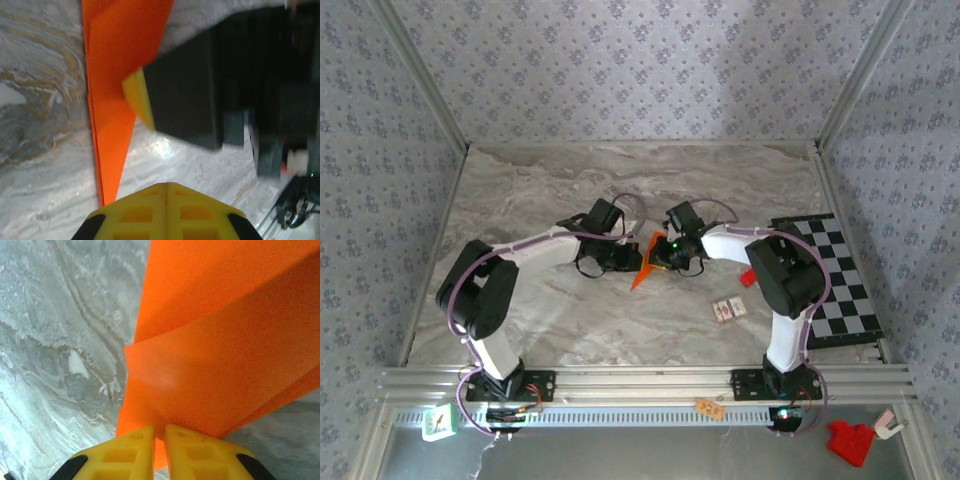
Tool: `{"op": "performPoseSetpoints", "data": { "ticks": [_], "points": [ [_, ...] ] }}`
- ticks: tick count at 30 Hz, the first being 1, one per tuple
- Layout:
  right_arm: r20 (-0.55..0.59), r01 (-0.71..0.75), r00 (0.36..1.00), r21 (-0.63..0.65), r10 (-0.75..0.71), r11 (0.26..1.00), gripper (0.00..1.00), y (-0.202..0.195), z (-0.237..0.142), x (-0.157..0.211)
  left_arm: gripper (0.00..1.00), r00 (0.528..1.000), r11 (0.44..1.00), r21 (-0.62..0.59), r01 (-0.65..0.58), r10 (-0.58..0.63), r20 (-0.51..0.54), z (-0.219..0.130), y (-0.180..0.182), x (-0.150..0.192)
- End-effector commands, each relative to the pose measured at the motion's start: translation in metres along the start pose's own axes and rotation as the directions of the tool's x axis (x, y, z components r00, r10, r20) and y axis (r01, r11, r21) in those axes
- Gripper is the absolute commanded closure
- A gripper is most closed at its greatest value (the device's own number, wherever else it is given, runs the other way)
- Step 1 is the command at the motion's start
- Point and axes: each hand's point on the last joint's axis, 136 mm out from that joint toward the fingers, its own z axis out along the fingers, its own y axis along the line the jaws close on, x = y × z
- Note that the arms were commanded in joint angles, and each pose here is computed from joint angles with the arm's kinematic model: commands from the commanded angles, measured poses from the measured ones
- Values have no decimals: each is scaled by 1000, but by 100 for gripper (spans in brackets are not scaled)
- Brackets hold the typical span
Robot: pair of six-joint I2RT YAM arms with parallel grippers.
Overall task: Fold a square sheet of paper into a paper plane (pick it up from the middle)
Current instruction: Fold the wing for the fifth time at the center of the table.
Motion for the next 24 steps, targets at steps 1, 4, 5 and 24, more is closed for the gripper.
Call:
{"op": "performPoseSetpoints", "data": {
  "ticks": [1, 4, 5, 24],
  "points": [
    [-53, -55, 997, 47, 57, 997, 83, -12, 5, 18, 98, 997, 997, 25, 73, -73, -8, 18, 8, -2],
    [-52, -52, 997, 44, 55, 998, 83, -12, 5, 17, 99, 995, 995, 25, 96, -96, -12, 27, 12, -4],
    [-54, -51, 997, 43, 53, 998, 83, -11, 5, 18, 99, 995, 994, 24, 104, -104, -15, 29, 14, -3],
    [107, -34, 994, -14, 35, 999, 82, 16, -24, -19, 100, 972, 971, -166, 170, -194, -134, 50, 55, 39]
  ]
}}
